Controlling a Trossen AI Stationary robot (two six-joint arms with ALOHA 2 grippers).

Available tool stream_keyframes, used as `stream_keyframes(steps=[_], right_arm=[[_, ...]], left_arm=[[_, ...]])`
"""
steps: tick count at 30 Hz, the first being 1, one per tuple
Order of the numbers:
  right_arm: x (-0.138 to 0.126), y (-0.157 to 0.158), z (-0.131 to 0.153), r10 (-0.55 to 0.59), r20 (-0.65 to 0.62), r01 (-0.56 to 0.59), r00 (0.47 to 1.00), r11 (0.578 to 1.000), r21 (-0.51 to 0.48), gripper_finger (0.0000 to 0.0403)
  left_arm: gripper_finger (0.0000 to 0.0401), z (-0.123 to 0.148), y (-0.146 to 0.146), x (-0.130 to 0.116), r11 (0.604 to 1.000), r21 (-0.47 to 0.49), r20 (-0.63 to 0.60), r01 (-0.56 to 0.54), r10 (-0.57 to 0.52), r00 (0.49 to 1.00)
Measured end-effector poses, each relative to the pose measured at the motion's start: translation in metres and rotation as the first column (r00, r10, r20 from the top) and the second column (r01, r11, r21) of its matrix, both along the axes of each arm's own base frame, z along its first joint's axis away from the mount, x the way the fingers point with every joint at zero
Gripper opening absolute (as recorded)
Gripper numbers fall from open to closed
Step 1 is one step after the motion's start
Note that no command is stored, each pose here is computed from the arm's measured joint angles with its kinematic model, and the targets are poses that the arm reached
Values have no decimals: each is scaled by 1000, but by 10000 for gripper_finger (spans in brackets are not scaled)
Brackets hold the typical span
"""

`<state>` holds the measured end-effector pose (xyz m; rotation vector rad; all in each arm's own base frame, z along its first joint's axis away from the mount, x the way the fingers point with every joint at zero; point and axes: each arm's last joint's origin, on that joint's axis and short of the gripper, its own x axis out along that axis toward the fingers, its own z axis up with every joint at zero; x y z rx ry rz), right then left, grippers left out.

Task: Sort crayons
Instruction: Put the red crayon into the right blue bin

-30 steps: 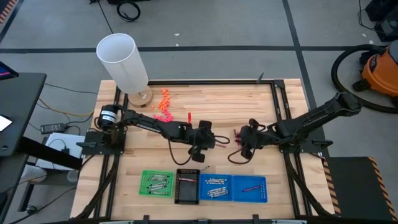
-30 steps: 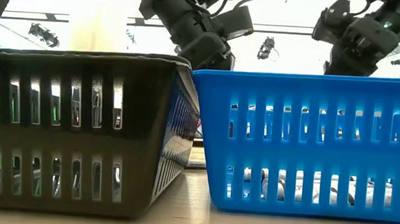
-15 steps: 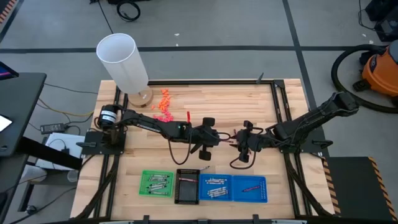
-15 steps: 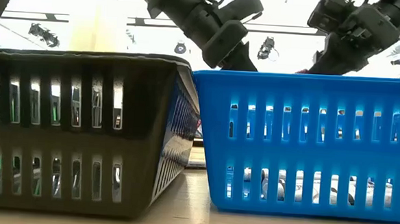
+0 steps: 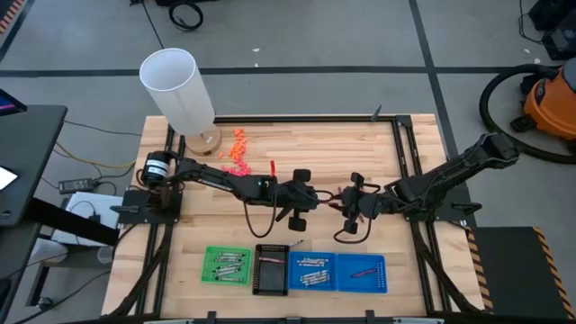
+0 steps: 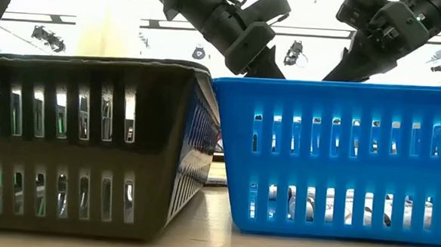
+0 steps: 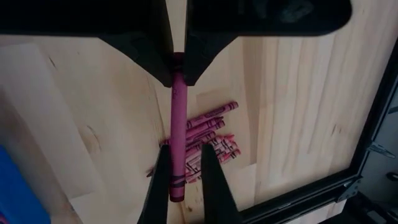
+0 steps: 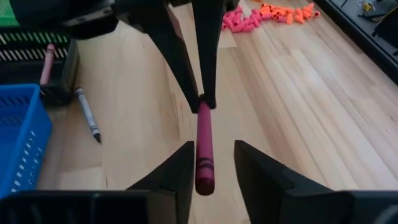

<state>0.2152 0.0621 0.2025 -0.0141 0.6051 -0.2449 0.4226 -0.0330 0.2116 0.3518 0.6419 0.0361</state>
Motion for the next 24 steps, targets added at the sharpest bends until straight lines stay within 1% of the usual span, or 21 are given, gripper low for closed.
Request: stream_keyframes(steps=[7,10,13,19,21,24], right_arm=[[0,0,0,9,-2,-9,1000,1000,7,55],[0,0,0,10,-3,-10,1000,1000,7,37],[0,1,0,22,-6,-22,1000,1000,22,36],[-1,2,-2,41,-28,-39,999,997,71,46],[-2,3,-4,60,-54,-54,997,993,106,46],[-5,4,-5,89,-125,-68,988,984,166,46]], left_arm=[[36,0,0,0,1000,2,2,0,0,1000],[48,0,0,0,1000,9,1,0,0,1000],[71,0,0,0,1000,12,0,1,-1,1000],[139,0,-1,0,1000,12,0,3,-3,1000],[158,-1,-4,-1,1000,12,-7,15,-15,1000],[175,-3,-12,-3,997,-9,-42,72,-72,996]])
